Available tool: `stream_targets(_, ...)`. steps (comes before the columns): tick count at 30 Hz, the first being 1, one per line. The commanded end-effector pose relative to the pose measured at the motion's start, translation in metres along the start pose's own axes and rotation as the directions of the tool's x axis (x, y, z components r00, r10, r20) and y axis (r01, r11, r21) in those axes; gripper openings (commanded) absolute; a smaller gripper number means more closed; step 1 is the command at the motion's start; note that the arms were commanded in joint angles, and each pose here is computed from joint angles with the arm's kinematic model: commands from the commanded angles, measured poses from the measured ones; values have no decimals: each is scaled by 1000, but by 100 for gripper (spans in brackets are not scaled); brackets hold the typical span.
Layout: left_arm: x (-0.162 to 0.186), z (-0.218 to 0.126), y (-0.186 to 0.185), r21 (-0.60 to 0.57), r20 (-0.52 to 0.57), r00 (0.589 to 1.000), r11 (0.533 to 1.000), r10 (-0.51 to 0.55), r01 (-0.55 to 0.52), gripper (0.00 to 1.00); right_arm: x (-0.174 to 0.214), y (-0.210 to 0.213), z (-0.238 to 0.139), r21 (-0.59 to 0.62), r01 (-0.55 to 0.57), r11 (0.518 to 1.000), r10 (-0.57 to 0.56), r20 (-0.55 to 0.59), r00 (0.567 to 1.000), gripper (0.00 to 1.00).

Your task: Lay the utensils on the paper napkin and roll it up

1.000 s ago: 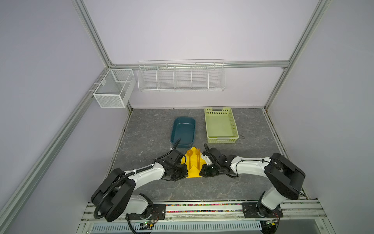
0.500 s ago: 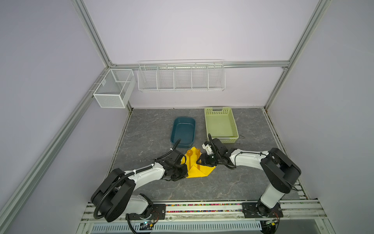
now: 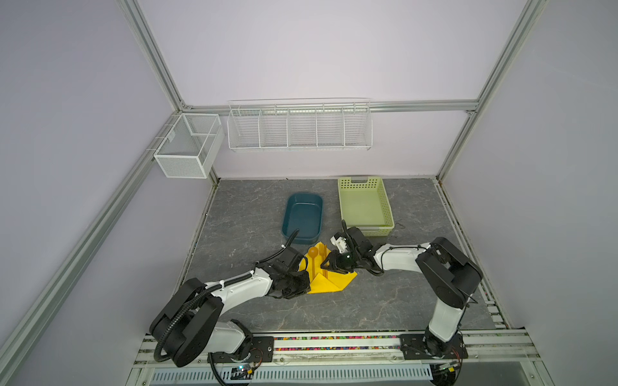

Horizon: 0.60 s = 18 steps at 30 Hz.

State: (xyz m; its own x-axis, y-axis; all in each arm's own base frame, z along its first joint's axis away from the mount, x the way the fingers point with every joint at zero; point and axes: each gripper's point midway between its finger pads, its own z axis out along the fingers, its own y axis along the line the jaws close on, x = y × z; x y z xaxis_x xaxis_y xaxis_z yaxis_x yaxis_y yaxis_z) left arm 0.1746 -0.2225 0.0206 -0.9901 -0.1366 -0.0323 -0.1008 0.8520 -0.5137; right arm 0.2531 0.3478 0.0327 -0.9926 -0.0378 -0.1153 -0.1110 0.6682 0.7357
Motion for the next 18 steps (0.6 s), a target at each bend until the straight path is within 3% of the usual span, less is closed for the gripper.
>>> stream_targets(1,3,0,15,-66,2,1000,998,-4,4,1,-7,8,3,-40,-13,999,13,-1,1000,41)
stream_targets(11,3,-1,14,-67,3,1000,998,-6,6,1,-3,8,4,-49,-26,998,25,-20,999,39)
stream_targets(18,2,-1,15,-76,8,1000,997,-7,8,1,-4,13,-26,42,46,998,-47,23,999,42)
